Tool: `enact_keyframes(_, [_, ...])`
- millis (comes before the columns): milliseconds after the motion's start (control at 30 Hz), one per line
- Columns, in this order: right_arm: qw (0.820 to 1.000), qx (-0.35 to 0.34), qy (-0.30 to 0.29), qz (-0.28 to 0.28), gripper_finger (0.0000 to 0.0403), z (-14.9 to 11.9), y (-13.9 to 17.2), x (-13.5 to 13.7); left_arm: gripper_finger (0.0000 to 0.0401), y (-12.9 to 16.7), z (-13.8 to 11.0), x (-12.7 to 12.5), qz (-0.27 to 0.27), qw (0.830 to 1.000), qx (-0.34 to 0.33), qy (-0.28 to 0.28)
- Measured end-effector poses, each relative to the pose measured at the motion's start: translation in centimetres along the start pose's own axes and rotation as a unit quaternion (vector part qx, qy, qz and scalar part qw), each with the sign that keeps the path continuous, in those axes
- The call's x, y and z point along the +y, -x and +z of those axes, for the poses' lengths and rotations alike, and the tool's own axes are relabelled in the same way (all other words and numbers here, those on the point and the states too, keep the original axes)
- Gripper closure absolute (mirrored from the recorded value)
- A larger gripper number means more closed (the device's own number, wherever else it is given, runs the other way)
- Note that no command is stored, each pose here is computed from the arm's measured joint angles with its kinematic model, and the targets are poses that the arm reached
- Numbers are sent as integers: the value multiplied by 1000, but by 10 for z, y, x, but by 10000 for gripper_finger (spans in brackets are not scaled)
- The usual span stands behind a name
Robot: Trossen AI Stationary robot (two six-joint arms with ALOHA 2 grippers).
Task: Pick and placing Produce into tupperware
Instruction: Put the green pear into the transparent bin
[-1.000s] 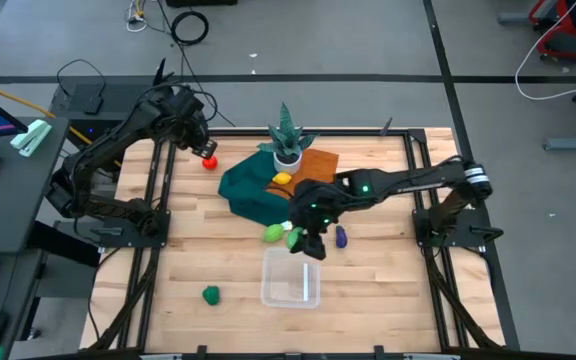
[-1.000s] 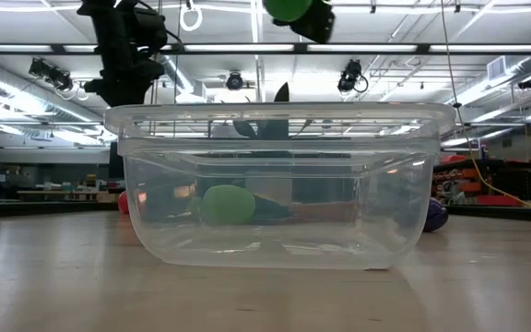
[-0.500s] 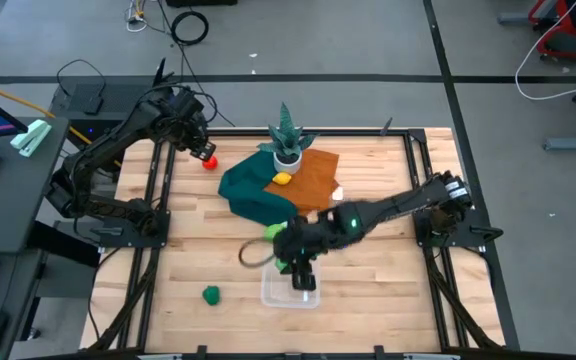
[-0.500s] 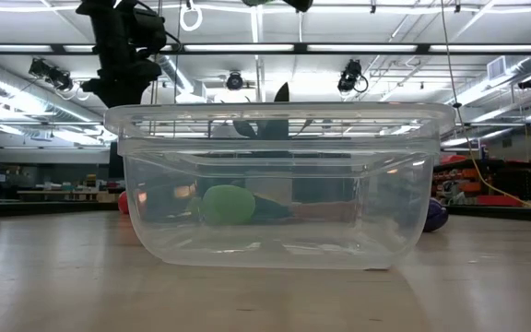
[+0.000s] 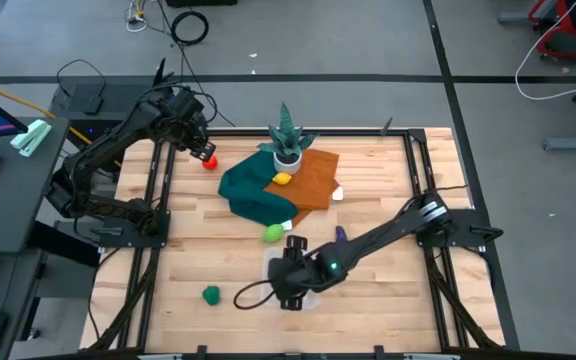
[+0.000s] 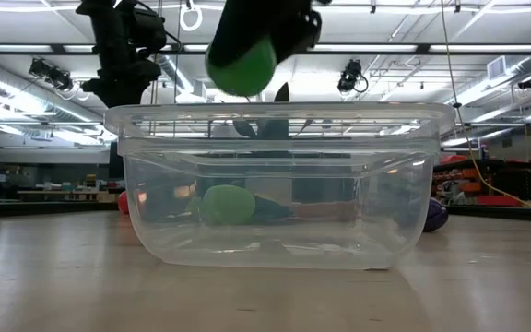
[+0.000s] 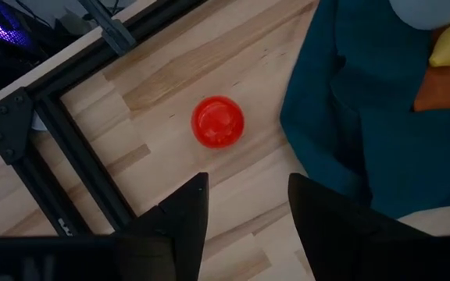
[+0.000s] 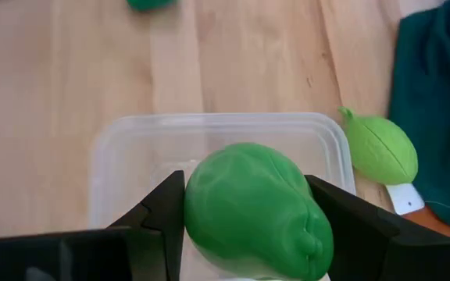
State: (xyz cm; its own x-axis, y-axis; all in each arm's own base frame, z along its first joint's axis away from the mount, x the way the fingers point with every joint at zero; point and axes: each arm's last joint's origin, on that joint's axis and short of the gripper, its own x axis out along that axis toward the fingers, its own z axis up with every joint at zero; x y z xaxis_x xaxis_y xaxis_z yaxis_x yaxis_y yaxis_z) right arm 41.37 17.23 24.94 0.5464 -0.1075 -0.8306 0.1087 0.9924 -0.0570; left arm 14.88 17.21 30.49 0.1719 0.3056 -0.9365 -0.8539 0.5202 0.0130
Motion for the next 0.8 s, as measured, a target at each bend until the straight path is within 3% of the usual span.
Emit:
enact_keyframes(400, [999,27,11,-26,224,2,-29,-19,215,0,0,0,0,1000,3,-13])
enact_keyframes(800, [999,35,13,20,224,6,-32,-25,217,0,0,0,0,1000,2,-19])
